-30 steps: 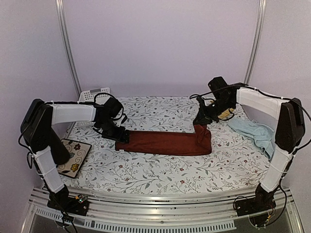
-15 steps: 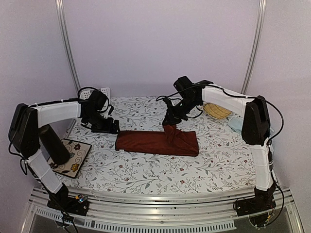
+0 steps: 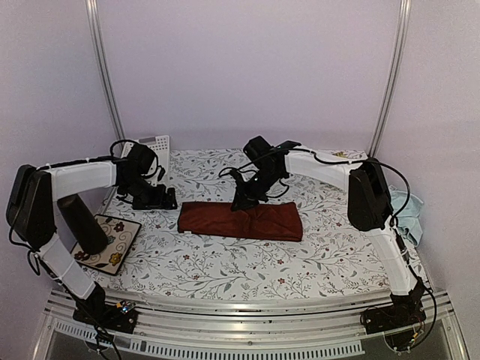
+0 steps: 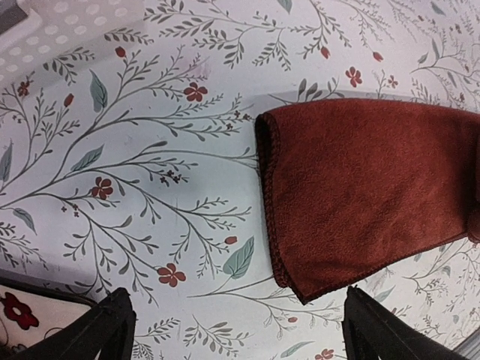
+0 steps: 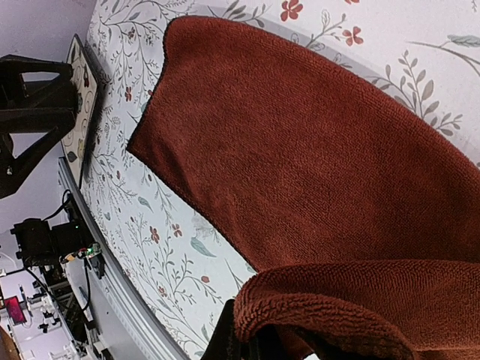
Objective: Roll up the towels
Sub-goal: Fold the towel at the center of the board, then adjust the towel at the center of the board.
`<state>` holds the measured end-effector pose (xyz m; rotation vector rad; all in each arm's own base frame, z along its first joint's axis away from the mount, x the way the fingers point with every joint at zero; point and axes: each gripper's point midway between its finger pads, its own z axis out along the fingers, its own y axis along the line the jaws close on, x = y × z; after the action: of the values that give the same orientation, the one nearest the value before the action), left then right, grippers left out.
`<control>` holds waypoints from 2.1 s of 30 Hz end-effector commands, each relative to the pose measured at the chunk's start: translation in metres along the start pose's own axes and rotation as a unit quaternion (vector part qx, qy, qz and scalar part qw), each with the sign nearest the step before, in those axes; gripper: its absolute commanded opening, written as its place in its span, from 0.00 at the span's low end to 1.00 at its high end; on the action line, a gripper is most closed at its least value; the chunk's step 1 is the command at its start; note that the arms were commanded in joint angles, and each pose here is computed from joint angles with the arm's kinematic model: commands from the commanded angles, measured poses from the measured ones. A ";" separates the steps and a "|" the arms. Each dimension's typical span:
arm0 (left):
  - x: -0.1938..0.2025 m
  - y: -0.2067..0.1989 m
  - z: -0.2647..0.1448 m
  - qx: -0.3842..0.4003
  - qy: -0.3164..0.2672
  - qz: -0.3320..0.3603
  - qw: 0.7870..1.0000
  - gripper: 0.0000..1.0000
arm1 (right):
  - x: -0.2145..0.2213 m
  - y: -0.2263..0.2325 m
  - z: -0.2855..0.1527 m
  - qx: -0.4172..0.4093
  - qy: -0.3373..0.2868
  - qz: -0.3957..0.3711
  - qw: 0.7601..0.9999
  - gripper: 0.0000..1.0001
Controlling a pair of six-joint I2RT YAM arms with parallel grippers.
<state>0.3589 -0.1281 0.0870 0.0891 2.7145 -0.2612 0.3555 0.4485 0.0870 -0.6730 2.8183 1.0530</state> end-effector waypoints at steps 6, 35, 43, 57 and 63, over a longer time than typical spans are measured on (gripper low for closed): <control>-0.013 -0.017 0.000 0.053 -0.022 -0.024 0.998 0.97 | -0.043 0.023 0.018 -0.062 -0.074 -0.052 0.994 0.07; -0.068 -0.126 0.009 0.108 -0.066 0.152 0.980 0.97 | 0.041 -0.097 -0.135 0.053 -0.141 0.038 0.988 0.58; -0.054 -0.178 0.035 0.180 -0.052 0.240 0.953 0.97 | 0.070 -0.126 -0.115 0.049 -0.115 0.082 0.989 0.56; -0.046 -0.188 0.082 0.181 -0.030 0.254 0.950 0.70 | 0.087 -0.149 -0.090 0.034 -0.097 0.114 0.988 0.52; -0.038 -0.202 0.078 0.225 -0.026 0.258 0.939 0.60 | 0.088 -0.153 -0.087 0.037 -0.094 0.114 0.988 0.52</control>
<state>0.4095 -0.3241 0.0605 0.8369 2.4677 -0.6041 0.3446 0.2552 0.0465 -0.2335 2.8051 0.9528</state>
